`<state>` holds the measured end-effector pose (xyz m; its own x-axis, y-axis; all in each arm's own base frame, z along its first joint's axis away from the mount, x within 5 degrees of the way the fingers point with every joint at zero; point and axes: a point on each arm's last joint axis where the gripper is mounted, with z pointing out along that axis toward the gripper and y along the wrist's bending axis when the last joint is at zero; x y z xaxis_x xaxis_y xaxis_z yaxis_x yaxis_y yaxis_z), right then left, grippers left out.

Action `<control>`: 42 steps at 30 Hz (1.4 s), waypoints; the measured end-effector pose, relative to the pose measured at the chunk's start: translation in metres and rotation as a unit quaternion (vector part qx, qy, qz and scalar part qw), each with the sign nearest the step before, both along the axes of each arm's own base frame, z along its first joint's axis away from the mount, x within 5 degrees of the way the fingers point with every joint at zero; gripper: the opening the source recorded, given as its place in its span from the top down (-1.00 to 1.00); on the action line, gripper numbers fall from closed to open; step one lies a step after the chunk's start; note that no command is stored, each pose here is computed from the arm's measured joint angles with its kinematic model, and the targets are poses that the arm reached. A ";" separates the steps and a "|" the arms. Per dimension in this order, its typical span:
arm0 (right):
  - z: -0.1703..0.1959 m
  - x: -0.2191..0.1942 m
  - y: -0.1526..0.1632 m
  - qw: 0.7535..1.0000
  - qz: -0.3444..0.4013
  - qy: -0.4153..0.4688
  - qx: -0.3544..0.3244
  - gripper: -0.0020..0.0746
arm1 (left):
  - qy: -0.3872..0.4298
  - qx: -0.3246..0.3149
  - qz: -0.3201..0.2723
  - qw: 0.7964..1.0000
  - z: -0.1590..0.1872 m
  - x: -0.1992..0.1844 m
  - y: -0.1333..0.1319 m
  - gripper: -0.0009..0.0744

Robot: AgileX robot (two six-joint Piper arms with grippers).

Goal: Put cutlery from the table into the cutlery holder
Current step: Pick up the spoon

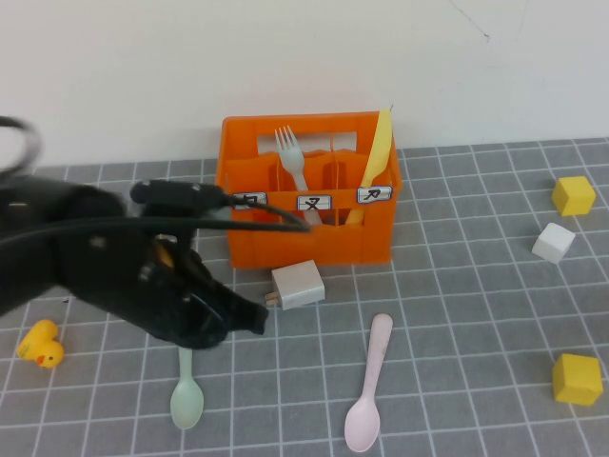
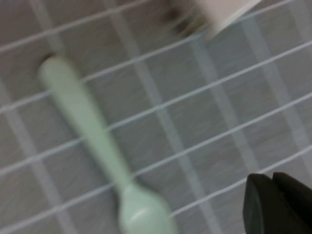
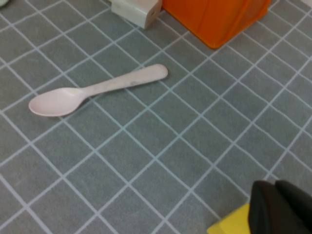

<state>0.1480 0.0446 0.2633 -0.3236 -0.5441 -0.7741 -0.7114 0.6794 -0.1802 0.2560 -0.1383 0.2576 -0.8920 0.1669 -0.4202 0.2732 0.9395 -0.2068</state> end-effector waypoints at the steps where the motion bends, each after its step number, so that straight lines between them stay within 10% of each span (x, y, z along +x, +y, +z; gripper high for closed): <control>1: 0.000 0.000 0.000 1.000 0.001 0.000 -0.002 0.95 | 0.009 0.023 0.010 1.000 -0.002 0.001 -0.002 0.98; 12: 0.000 0.000 0.000 1.000 -0.003 -0.003 0.001 0.95 | 0.056 0.149 0.171 0.972 -0.035 0.018 0.009 0.98; 32: -0.001 0.000 0.001 1.000 -0.004 0.002 0.010 0.95 | 0.048 0.112 0.113 0.986 -0.058 0.037 -0.004 0.97; 42: -0.002 0.000 0.001 1.000 -0.003 0.003 0.012 0.95 | 0.076 0.071 0.196 0.975 -0.058 0.047 0.020 0.25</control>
<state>0.1476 0.0455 0.2616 -0.3320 -0.5230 -0.7850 -0.7077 0.6883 -0.1593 0.3031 -0.1181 0.1993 -0.9490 -0.1533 -0.2755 -0.1371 0.9875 -0.0772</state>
